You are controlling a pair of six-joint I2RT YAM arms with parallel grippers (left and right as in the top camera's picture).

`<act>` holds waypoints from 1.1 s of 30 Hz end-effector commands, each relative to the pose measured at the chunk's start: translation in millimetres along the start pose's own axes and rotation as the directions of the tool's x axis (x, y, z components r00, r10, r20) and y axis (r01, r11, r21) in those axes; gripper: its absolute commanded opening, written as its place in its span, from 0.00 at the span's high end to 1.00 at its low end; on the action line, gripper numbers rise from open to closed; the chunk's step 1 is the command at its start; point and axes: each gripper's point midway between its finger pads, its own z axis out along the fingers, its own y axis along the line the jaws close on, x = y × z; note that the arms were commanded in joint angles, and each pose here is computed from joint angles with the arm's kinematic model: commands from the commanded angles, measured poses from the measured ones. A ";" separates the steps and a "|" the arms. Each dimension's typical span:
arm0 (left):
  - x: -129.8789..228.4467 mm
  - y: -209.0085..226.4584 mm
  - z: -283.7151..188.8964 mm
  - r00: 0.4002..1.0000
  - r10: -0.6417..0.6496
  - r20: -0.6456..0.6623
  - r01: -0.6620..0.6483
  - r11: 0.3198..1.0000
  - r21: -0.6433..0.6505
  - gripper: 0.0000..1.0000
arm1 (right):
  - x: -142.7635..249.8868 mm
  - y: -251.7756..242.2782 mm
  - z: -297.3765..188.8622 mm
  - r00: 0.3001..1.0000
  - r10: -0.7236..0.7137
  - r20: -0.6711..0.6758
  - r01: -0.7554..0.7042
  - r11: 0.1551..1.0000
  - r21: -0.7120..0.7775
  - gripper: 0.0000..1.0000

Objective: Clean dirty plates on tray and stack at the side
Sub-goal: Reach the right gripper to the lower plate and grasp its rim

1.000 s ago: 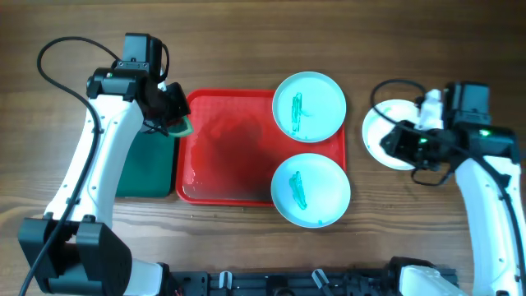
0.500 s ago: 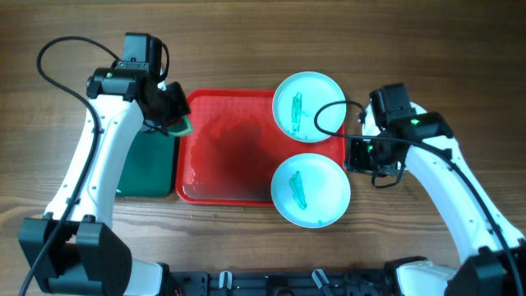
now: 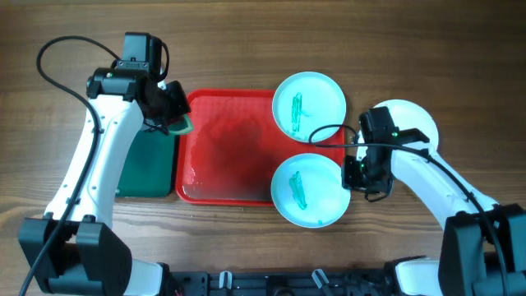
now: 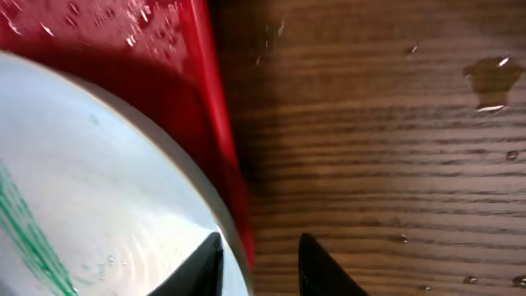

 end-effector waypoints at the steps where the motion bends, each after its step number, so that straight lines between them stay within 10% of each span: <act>1: -1.6 -4.8 -3.9 1.000 -0.006 0.008 0.006 1.000 0.020 0.96 | 4.4 3.8 5.0 1.000 -0.015 -0.025 0.014 1.000 -0.021 0.88; 9: 0.1 -3.9 -3.9 1.000 -0.006 0.002 0.006 1.000 0.016 0.96 | 11.8 40.9 -7.3 0.995 -0.086 -0.049 0.076 0.982 -0.171 0.96; 20: 0.7 -5.1 -3.9 1.000 -0.007 -0.002 0.007 1.000 0.023 0.96 | -41.6 140.7 -6.4 0.952 0.070 0.298 -0.011 0.981 -0.195 0.96; 29: -0.1 -5.4 -3.9 1.000 -0.028 0.001 0.028 0.999 0.024 0.96 | -60.1 181.0 30.2 0.971 -0.030 0.236 0.075 0.980 -0.182 0.95; 33: 0.7 -5.8 -3.3 1.000 -0.027 -0.001 0.027 0.999 0.024 0.96 | -59.5 190.6 31.0 0.971 -0.113 0.213 0.158 0.966 -0.203 0.70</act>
